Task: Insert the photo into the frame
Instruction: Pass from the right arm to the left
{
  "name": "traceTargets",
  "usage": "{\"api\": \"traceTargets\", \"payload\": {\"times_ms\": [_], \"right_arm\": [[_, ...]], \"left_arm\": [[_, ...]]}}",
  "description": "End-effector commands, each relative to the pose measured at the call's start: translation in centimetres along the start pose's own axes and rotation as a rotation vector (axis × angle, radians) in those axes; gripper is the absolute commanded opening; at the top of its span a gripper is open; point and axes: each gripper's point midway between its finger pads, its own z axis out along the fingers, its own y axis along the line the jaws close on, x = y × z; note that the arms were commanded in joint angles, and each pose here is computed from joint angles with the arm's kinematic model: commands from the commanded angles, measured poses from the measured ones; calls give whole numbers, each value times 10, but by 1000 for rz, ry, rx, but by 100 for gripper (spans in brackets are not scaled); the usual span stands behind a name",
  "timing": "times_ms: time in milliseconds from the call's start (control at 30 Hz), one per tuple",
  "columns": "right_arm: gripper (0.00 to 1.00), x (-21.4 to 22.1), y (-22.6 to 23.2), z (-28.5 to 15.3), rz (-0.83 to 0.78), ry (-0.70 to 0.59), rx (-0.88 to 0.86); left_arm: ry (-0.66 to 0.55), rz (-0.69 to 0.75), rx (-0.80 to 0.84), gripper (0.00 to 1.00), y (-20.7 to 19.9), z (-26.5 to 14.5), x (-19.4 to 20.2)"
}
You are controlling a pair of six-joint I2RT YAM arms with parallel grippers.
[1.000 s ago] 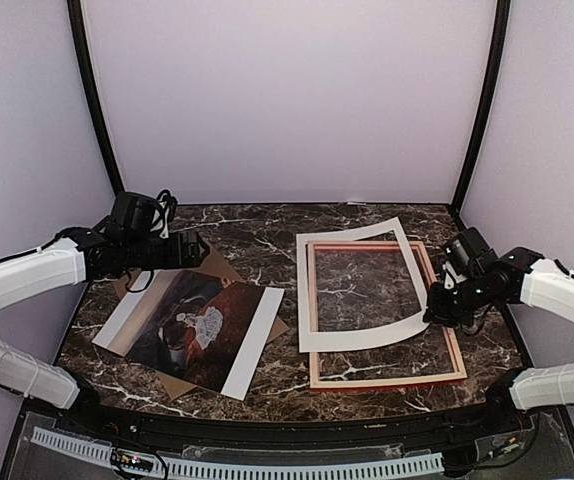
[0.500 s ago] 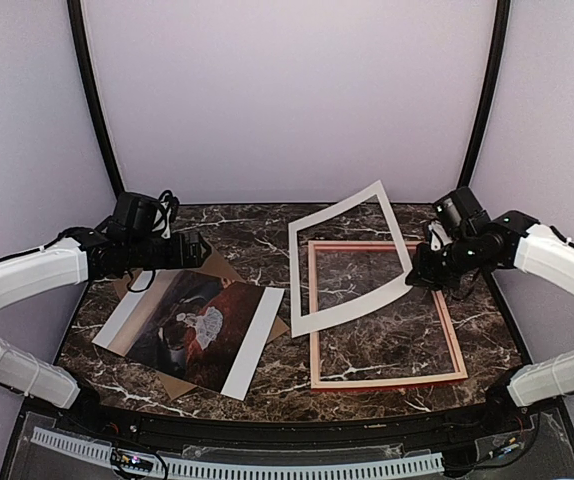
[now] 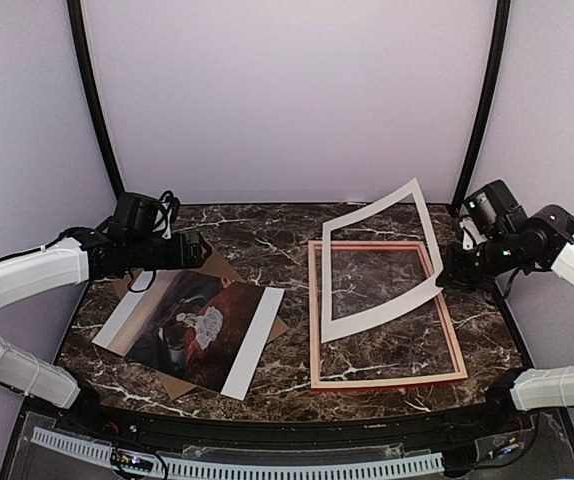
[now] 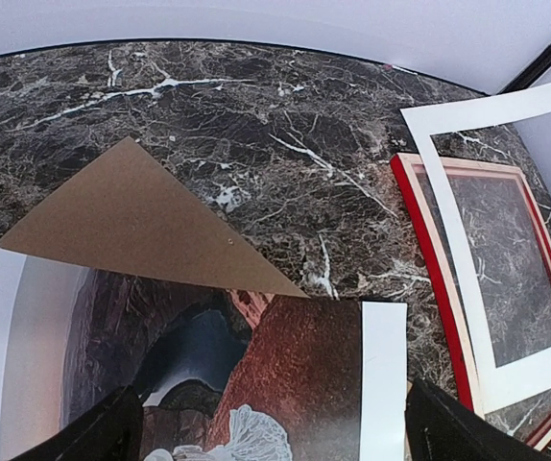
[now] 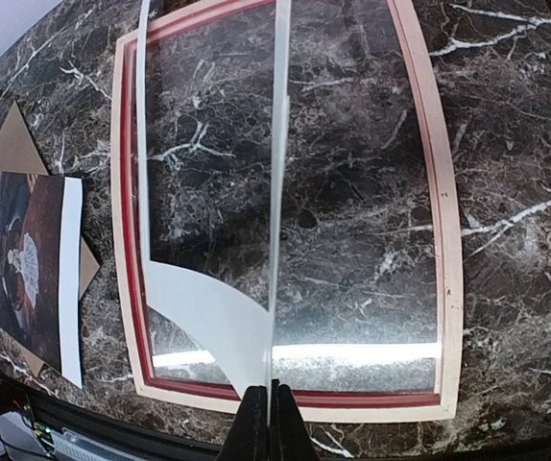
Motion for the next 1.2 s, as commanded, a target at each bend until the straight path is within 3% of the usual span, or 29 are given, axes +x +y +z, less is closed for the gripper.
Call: {"api": "traceTargets", "payload": {"times_ms": [0, 667, 1167], "right_arm": [[0, 22, -20, 2, 3, 71, 77], [0, 61, -55, 20, -28, 210, 202], [0, 75, -67, 23, 4, 227, 226]], "left_arm": [[-18, 16, 28, 98, -8, -3, -6], [-10, 14, 26, 98, -8, -3, -5], [-8, 11, 31, 98, -9, -2, -6]]}}
